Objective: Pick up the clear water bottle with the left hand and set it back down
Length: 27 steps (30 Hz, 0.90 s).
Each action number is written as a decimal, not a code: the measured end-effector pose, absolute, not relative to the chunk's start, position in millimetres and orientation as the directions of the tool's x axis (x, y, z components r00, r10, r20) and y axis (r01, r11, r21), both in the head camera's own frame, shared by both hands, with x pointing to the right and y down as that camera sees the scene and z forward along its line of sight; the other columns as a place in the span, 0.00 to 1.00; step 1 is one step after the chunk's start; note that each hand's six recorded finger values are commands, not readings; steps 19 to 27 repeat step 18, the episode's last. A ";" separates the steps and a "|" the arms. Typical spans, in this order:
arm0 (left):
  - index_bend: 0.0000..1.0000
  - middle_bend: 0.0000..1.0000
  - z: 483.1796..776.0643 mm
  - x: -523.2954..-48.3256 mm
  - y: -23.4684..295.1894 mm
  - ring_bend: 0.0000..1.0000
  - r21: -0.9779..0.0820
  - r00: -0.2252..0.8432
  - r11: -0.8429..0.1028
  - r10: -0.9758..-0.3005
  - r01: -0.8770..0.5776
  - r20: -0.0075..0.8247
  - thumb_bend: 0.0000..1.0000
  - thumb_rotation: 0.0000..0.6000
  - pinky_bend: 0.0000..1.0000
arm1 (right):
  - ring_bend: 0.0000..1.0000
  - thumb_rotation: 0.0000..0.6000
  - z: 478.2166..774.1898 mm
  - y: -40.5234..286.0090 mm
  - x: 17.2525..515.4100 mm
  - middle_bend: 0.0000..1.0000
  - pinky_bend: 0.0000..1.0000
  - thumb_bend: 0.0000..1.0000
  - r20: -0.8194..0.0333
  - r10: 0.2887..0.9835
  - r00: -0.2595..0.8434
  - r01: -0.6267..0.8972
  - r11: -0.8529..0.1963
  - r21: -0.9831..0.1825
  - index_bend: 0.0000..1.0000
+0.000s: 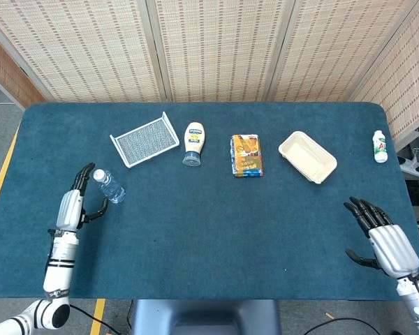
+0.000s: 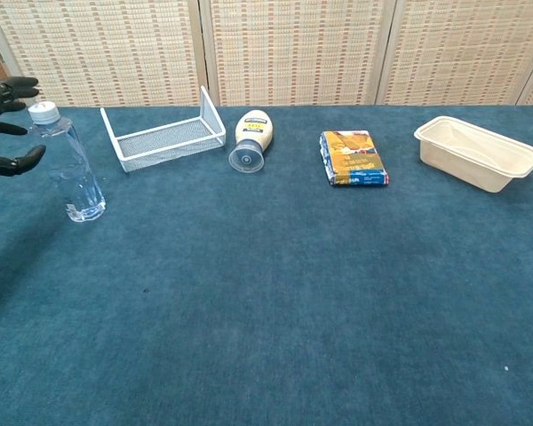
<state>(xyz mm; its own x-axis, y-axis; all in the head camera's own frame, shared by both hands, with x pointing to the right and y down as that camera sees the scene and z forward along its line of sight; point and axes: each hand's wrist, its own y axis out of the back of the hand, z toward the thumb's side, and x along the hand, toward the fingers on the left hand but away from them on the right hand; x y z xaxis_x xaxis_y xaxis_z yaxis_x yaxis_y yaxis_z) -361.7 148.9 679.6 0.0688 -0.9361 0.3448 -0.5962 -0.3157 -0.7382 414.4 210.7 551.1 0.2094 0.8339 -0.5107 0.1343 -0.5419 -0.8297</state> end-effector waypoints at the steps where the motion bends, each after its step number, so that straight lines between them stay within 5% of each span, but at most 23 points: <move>1: 0.00 0.00 674.0 -366.7 146.0 0.00 -0.776 0.078 -0.326 -0.937 -0.540 0.339 0.42 1.00 0.15 | 0.00 1.00 551.2 210.4 414.3 0.00 0.13 0.13 -0.510 0.834 0.210 0.135 -0.541 -0.830 0.00; 9: 0.01 0.03 631.6 -405.6 133.3 0.00 -0.927 0.146 -0.356 -0.930 -0.115 0.339 0.42 1.00 0.14 | 0.00 1.00 556.9 211.2 411.1 0.00 0.13 0.13 -0.523 0.825 0.214 0.122 -0.554 -0.823 0.00; 16: 0.07 0.07 625.9 -427.9 170.8 0.00 -0.913 0.154 -0.369 -0.906 0.173 0.395 0.42 1.00 0.13 | 0.00 1.00 560.7 212.0 410.7 0.00 0.13 0.13 -0.538 0.817 0.208 0.106 -0.566 -0.818 0.00; 27: 0.08 0.07 626.3 -434.8 185.3 0.00 -0.900 0.140 -0.385 -0.898 0.207 0.416 0.42 1.00 0.13 | 0.00 1.00 560.4 212.9 410.8 0.00 0.13 0.13 -0.538 0.817 0.206 0.103 -0.565 -0.818 0.00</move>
